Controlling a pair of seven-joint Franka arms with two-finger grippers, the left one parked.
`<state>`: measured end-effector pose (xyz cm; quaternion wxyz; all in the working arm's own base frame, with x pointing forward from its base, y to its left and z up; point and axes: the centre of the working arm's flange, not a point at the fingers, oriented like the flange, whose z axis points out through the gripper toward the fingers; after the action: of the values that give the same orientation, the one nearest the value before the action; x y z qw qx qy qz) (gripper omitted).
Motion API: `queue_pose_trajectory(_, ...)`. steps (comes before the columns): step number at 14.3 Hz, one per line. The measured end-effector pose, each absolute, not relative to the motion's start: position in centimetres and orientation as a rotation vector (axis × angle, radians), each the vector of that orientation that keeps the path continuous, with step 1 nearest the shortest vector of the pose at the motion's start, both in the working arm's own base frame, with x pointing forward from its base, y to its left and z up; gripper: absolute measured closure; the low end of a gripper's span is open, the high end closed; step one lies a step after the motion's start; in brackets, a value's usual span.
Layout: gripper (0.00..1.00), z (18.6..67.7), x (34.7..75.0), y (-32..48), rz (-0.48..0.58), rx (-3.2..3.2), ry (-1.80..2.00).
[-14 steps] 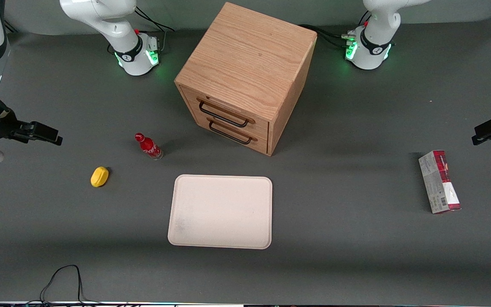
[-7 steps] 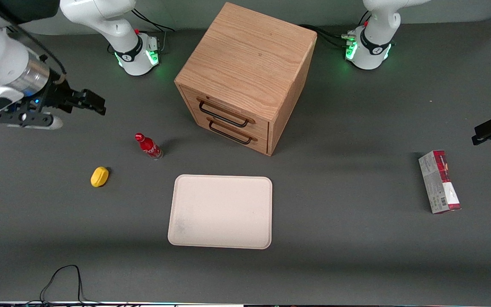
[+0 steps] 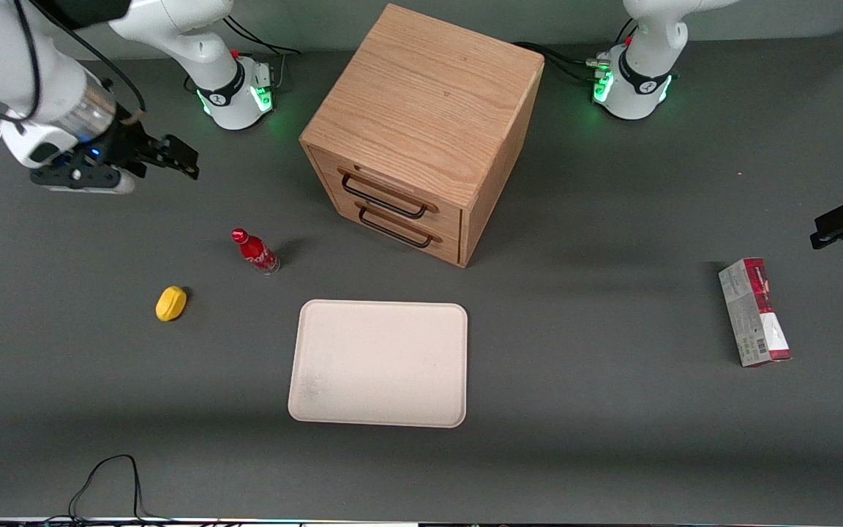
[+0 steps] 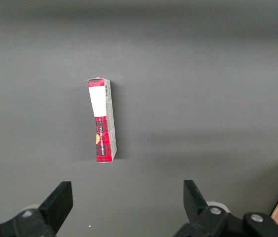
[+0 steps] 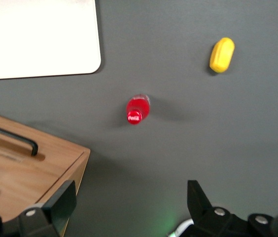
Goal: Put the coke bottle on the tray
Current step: 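Lower the open right gripper over the red Coca-Cola bottle, then close the right gripper around the bottle's neck and cap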
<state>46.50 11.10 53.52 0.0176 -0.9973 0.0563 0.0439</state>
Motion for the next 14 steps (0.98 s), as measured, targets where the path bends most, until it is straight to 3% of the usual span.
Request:
queue_pose_trajectory(7,0.00,41.2,47.4,12.2,0.076,-3.106,0.141)
queue_pose_trajectory(14,0.01,34.6,46.8,12.1,0.036,-3.111,0.123)
